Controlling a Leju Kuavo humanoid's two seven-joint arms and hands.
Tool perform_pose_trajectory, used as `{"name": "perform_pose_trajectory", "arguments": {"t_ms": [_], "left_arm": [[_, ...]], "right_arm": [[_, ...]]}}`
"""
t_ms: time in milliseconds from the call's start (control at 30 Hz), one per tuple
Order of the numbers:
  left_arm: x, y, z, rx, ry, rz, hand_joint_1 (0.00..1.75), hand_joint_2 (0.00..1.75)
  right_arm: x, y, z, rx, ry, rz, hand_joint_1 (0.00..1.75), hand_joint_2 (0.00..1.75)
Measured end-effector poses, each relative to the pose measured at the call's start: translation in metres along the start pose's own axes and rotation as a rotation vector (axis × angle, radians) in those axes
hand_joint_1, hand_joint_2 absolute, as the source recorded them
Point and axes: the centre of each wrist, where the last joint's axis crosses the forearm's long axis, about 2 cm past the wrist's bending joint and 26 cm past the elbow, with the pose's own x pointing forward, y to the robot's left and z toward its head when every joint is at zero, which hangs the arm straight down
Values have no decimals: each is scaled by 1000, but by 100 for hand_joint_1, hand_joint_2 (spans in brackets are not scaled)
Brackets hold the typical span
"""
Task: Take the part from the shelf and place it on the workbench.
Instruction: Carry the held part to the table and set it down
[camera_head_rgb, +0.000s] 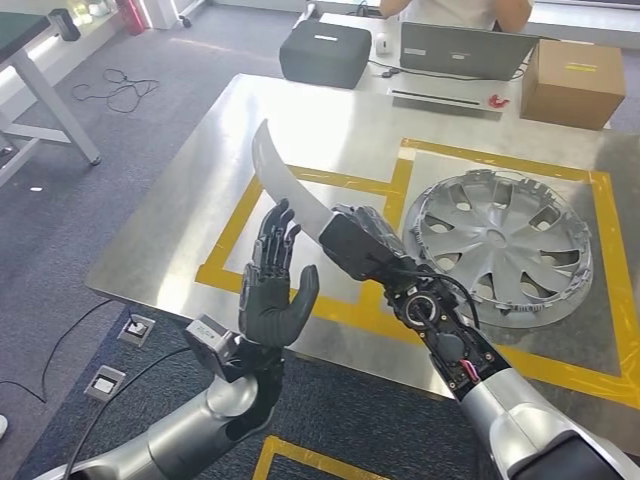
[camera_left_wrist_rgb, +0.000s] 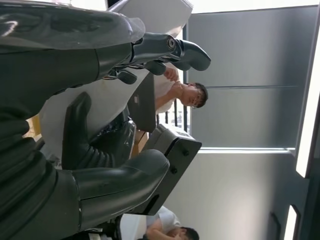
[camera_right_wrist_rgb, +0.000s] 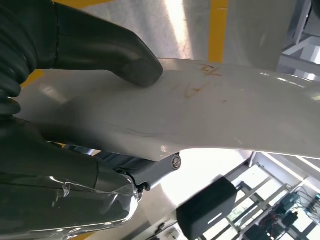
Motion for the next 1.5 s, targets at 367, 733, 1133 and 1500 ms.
{"name": "perform_pose_trajectory", "arguments": {"t_ms": [367, 733, 1133, 1500], "left_arm": [[-4, -6, 4, -22, 20, 14, 0, 175], [-5, -12, 6, -50, 33, 45, 0, 175], [-7, -14, 12, -61, 53, 50, 0, 175], [-9, -14, 16, -72, 60, 40, 0, 175]], "right_arm": [[7, -14, -9, -227, 78, 358, 175, 175], [6, -25, -13, -247, 124, 655, 175, 175], [-1, -32, -12, -187, 154, 722, 175, 175], [-1, -29, -12, -145, 158, 717, 44, 44]]}}
